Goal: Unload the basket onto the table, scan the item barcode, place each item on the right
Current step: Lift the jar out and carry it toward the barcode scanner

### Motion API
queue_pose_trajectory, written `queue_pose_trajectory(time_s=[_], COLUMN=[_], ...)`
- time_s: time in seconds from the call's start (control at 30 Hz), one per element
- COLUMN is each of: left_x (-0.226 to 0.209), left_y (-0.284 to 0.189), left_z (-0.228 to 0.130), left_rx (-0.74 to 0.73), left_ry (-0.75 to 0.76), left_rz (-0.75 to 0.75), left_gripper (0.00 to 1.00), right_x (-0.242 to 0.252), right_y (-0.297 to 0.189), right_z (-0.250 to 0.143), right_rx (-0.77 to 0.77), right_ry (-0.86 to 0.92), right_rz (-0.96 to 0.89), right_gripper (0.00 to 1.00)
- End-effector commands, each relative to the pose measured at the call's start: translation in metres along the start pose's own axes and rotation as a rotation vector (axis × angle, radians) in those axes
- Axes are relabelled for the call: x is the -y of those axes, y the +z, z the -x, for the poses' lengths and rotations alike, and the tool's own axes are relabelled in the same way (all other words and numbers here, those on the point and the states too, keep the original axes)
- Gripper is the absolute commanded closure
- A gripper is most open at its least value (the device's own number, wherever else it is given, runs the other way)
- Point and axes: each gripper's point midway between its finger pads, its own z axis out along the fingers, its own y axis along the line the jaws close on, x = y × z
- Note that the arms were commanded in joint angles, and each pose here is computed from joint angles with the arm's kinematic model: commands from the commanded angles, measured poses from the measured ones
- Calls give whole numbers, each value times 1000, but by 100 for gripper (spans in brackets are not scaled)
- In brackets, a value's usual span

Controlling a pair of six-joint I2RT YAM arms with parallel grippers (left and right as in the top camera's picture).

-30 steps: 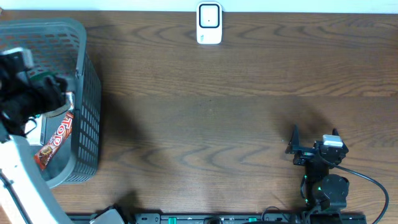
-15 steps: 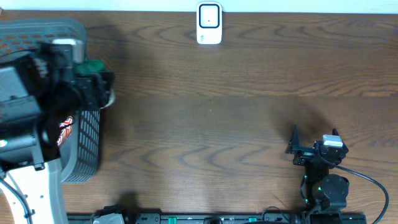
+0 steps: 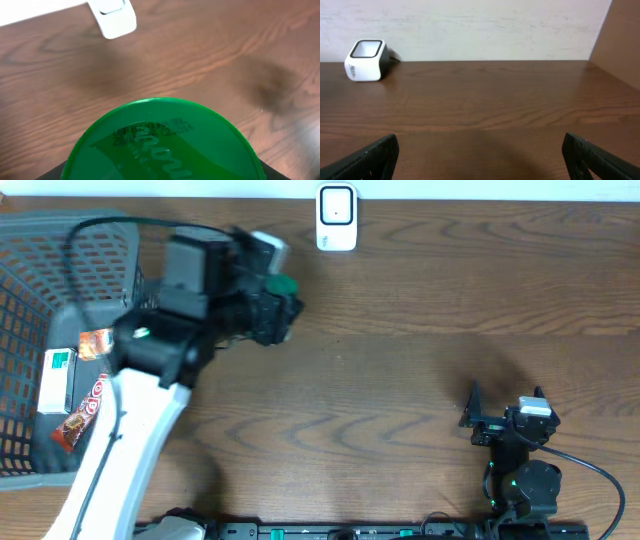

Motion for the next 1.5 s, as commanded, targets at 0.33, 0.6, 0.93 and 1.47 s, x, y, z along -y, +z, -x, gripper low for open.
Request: queue_pose_trajectory(time_s=[0.33, 0.6, 0.93, 1.47], left_x=[73, 108, 79, 58], left_y=[136, 233, 286, 304], left_z=[-27, -31, -32, -103], left_rx=[-156, -67, 20, -1], left_ry=[160, 119, 108, -70], left_rz=[-52, -11, 163, 188], left_gripper=[48, 48, 46, 39], right_x=[3, 3, 3, 3], right_y=[0, 0, 0, 0], right_z=[-2, -3, -2, -2], right_rx=[-4, -4, -4, -4], right_ry=[-11, -11, -11, -11], right_rz=[-12, -11, -11, -12], right_gripper=[1, 1, 1, 1])
